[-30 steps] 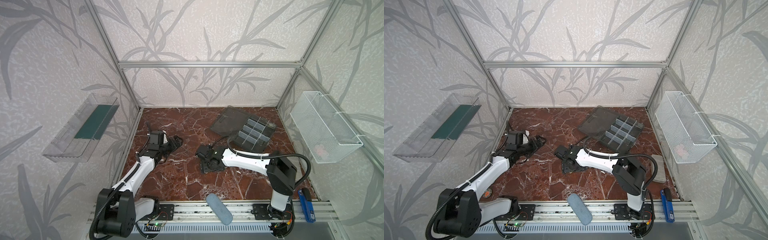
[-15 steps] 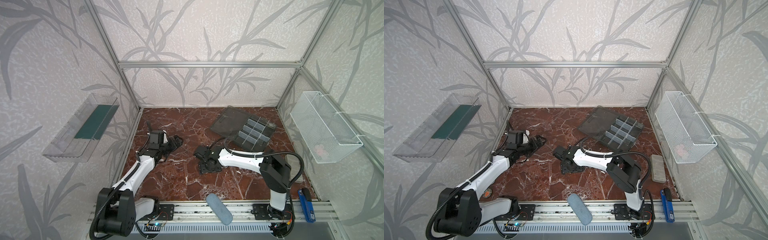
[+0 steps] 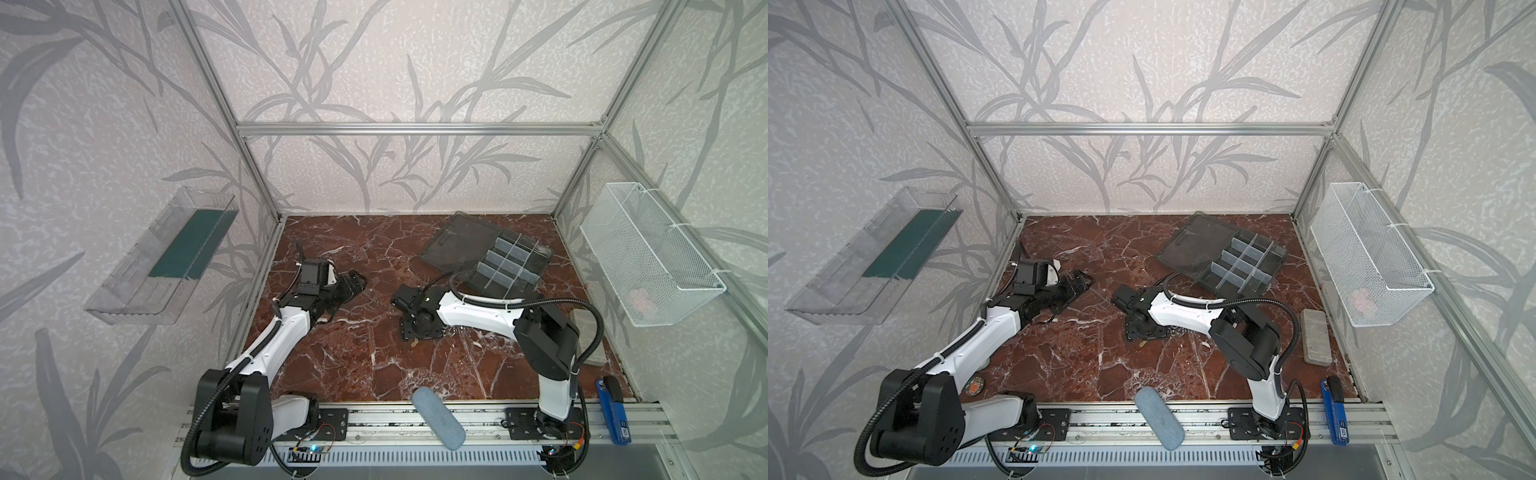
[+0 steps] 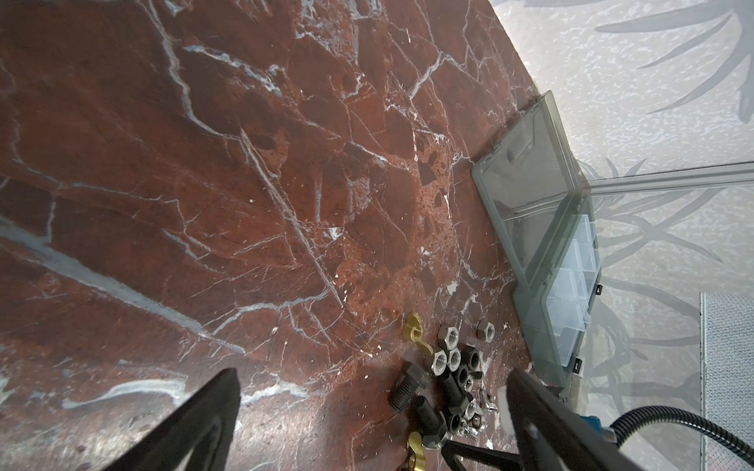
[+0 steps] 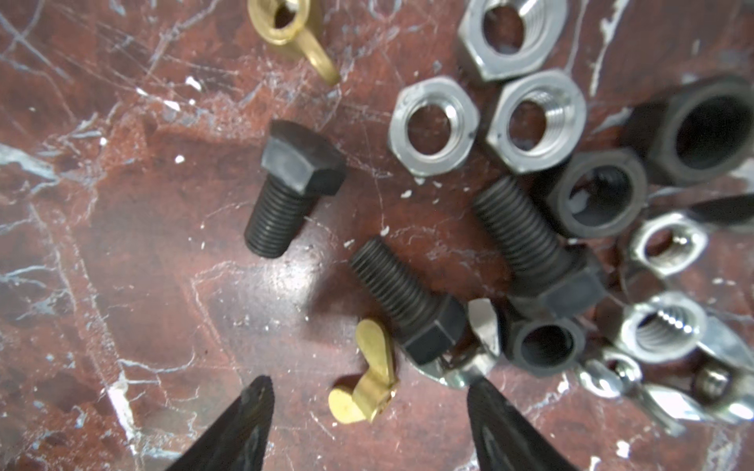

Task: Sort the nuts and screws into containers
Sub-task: 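Lower the right gripper and close it on the brass wing nut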

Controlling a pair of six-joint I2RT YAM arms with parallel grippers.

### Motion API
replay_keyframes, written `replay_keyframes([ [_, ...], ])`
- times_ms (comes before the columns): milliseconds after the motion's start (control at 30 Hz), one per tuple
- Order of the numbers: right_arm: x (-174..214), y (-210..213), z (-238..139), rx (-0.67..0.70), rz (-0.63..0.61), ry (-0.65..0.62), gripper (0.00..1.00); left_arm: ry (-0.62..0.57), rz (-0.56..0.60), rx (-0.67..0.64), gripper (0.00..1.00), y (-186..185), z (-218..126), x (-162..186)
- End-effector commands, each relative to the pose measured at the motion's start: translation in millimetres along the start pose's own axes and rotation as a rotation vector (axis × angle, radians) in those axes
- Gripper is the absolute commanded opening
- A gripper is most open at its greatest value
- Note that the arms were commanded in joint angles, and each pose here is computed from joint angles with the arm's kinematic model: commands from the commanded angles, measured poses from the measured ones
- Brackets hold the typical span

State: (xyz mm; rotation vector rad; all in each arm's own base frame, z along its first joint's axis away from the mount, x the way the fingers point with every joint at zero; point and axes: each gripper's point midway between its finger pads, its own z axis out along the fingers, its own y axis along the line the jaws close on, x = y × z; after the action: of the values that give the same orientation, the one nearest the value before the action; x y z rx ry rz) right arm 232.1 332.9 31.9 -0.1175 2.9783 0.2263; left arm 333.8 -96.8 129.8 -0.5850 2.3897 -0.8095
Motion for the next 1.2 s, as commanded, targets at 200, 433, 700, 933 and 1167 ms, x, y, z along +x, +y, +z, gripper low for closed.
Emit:
replay_keyframes([
  [200,2,0,6,-0.009,0.019,0.026,0.70,0.008,0.023,0.013,0.99,-9,0,-6],
  [433,5,0,13,-0.006,0.011,0.045,0.61,0.010,0.023,0.011,0.99,-9,0,-5],
  [700,9,-5,15,0.024,0.001,0.062,0.58,0.014,0.021,0.011,1.00,-8,1,-5],
  [933,12,-6,16,0.036,-0.014,0.072,0.51,0.013,0.020,0.008,0.99,-7,1,-4],
  [1167,19,-4,15,0.049,-0.043,0.085,0.49,0.013,0.019,0.008,0.99,-6,0,-3],
])
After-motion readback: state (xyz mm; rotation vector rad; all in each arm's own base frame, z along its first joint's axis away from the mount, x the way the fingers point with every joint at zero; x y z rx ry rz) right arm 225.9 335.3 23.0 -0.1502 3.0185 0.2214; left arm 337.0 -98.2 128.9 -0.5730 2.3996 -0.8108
